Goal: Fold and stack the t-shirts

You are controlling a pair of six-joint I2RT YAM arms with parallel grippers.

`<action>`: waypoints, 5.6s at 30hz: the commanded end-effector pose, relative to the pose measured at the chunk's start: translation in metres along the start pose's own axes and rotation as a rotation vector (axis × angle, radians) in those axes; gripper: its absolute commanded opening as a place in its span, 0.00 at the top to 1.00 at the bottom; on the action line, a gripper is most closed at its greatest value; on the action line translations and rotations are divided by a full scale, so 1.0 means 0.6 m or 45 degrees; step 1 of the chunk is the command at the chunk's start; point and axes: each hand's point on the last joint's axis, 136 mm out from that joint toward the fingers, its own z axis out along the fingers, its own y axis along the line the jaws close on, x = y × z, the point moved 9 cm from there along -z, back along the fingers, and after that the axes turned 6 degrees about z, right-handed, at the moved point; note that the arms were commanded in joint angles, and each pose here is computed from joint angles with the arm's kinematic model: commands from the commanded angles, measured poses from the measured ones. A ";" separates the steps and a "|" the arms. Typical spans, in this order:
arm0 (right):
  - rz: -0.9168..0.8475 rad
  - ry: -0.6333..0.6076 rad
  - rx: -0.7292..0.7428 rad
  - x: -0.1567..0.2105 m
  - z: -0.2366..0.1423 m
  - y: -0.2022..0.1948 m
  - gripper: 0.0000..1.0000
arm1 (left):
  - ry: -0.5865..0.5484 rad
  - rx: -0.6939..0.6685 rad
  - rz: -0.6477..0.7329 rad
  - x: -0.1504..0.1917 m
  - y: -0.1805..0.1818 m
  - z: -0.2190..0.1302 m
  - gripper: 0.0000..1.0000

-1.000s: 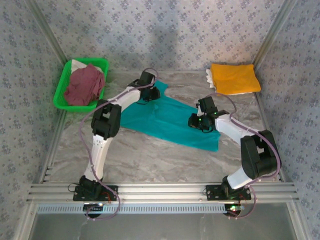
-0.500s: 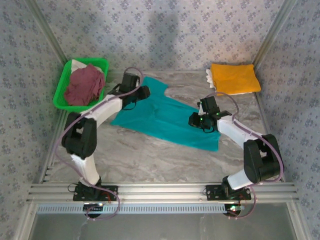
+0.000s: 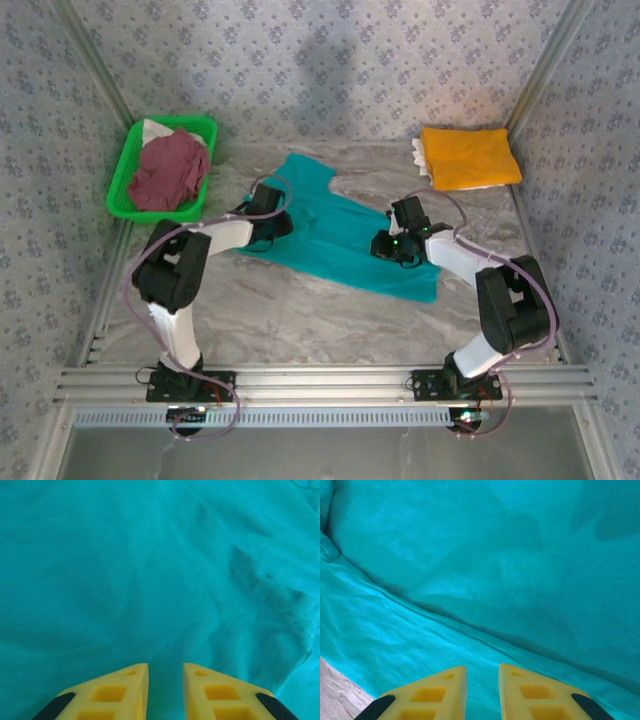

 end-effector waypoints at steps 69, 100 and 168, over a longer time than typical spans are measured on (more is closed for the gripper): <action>0.269 -0.074 0.213 -0.007 -0.044 -0.036 0.63 | -0.003 -0.010 -0.064 -0.026 0.110 -0.150 0.67; 0.009 -0.187 0.064 -0.134 -0.051 -0.013 0.53 | -0.008 -0.149 -0.220 0.105 0.145 -0.281 0.64; 0.250 -0.241 0.113 -0.109 -0.091 -0.122 0.52 | -0.098 -0.021 0.326 -0.248 -0.017 -0.109 1.00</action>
